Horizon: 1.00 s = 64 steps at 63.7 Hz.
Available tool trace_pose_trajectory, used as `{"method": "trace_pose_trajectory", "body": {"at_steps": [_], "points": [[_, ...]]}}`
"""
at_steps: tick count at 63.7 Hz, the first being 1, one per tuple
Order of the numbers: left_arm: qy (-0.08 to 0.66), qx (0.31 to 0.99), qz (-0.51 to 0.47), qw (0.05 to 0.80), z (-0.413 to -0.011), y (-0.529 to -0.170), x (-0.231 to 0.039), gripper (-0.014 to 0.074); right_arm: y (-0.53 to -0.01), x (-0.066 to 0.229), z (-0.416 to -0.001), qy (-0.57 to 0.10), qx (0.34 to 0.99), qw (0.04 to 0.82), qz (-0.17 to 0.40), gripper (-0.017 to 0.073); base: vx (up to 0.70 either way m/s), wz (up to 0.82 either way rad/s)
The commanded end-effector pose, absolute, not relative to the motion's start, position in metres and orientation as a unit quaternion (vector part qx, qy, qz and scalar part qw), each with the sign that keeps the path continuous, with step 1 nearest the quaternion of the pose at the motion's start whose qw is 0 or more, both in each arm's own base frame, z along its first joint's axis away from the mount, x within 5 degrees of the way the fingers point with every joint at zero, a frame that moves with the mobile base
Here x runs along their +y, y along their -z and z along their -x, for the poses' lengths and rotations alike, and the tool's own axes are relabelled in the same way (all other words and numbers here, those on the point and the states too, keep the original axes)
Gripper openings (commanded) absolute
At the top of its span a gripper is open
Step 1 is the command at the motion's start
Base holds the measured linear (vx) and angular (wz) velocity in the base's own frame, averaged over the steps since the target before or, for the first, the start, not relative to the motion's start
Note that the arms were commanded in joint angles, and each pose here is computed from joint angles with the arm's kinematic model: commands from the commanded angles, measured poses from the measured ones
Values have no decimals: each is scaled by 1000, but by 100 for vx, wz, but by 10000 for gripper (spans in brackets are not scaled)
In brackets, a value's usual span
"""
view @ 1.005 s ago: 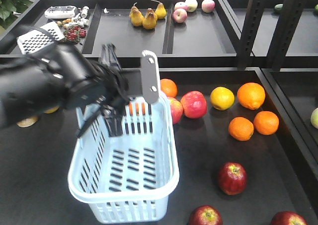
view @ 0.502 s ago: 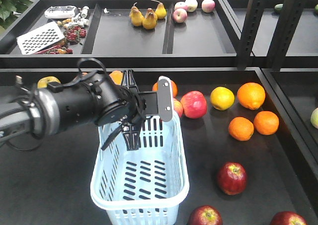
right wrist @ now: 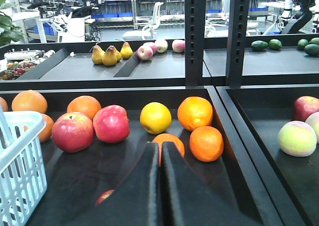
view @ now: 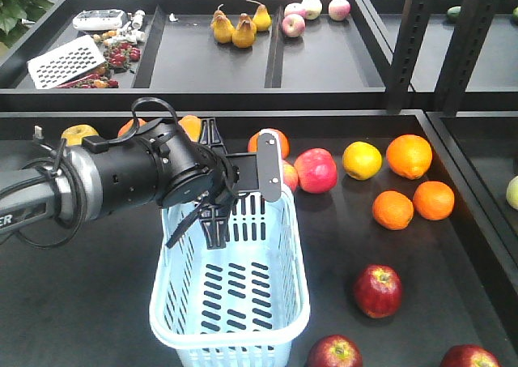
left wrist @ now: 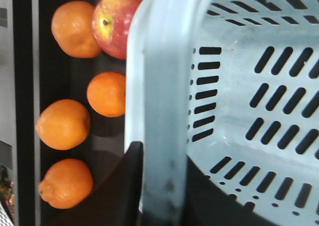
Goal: Pick three apples into basket with both arms
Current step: 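Lower the light-blue basket onto the table with the left gripper, then open the left gripper and lift it off the basket handle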
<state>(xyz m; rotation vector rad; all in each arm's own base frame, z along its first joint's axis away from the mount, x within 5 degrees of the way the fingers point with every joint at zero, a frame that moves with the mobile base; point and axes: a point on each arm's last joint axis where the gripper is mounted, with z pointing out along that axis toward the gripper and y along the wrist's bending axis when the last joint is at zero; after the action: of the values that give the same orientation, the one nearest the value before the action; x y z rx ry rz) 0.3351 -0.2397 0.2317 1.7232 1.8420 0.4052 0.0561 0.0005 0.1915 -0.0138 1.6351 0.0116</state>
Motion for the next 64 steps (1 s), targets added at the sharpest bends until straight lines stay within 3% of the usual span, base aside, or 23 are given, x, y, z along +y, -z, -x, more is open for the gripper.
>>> {"method": "trace_pose_trajectory", "body": {"at_steps": [1, 17, 27, 52, 64], "points": [[-145, 690, -630, 326, -332, -261, -239, 200, -195, 1, -56, -3, 705, 709, 10, -9, 0, 0], [-113, 717, -611, 315, -326, -263, -239, 472, -195, 1, -56, -3, 705, 709, 10, -9, 0, 0], [-107, 717, -605, 330, -323, -273, -238, 574, -195, 1, -56, -3, 705, 709, 10, -9, 0, 0], [-39, 760, -557, 333, -283, -329, -216, 593, -195, 1, -56, -3, 705, 709, 10, -9, 0, 0], [29, 801, -468, 373, -265, -368, -190, 590, -195, 1, -56, -3, 705, 709, 10, -9, 0, 0]]}}
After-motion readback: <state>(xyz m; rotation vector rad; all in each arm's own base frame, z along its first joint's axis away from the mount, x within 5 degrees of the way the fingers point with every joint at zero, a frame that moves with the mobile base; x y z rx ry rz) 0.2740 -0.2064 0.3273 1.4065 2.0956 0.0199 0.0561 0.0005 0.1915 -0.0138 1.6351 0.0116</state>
